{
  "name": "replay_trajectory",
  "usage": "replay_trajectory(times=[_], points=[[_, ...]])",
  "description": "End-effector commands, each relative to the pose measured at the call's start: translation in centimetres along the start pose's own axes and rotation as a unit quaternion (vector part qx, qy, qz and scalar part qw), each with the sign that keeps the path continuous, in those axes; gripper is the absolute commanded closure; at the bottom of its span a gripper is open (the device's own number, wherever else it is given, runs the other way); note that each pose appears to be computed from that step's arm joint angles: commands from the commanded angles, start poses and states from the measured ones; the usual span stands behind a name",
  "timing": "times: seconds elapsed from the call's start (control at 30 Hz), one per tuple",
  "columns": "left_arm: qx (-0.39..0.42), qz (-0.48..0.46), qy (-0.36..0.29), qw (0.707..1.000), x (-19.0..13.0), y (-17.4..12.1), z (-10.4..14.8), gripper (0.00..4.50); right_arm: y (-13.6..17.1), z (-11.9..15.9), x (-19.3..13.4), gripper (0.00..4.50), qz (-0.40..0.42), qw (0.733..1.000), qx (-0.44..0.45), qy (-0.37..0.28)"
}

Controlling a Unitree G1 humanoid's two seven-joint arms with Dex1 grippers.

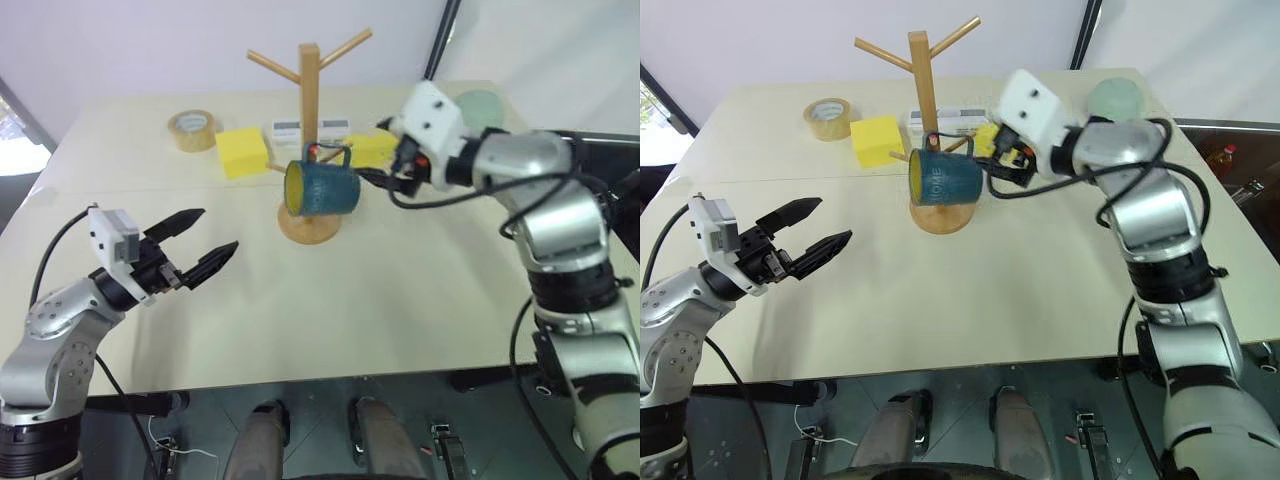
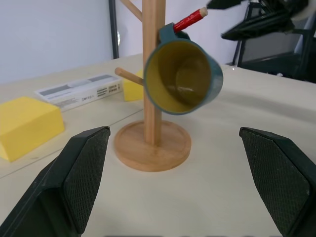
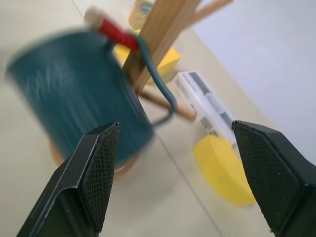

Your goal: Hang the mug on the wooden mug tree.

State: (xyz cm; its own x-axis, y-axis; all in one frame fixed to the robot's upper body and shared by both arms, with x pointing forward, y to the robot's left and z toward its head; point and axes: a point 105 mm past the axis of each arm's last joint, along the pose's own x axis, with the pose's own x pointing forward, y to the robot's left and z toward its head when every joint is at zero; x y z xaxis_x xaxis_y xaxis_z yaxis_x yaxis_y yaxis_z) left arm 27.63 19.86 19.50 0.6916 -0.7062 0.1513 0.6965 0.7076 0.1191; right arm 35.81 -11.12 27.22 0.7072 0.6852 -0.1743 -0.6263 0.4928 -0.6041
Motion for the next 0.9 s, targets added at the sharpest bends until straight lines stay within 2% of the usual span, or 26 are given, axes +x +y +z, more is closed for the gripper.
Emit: replay_trajectory(times=[0.03,0.17,0.23,0.37,0.53,0.73,0.9], points=[[0.01,0.001,-0.008,1.0,0.0,-0.1,0.8,0.0,0.4,1.2,-2.2,0.73,-0.004,0.998,-0.011,-0.056],[-0.003,0.05,0.027,0.998,-0.1,1.0,-1.4,0.0,2.5,-1.6,-3.7,0.73,-0.01,0.989,0.107,-0.099],[0.002,0.107,0.04,0.993,-0.5,2.4,-2.8,0.0,2.9,-4.5,-4.2,0.73,-0.049,0.981,0.159,-0.096],[0.0,0.173,0.051,0.984,-1.3,3.7,-4.7,0.0,3.4,-9.4,-4.6,0.73,-0.133,0.964,0.216,-0.074],[-0.003,0.244,0.07,0.967,-2.6,4.8,-7.0,0.0,4.5,-13.5,-4.7,0.73,-0.188,0.94,0.276,-0.073],[-0.004,0.284,0.084,0.955,-3.6,5.4,-8.6,0.0,5.1,-14.8,-4.2,0.73,-0.198,0.93,0.3,-0.076],[-0.014,0.295,0.074,0.953,-3.9,5.5,-8.6,0.0,5.3,-15.3,-3.9,0.73,-0.193,0.929,0.307,-0.076]])
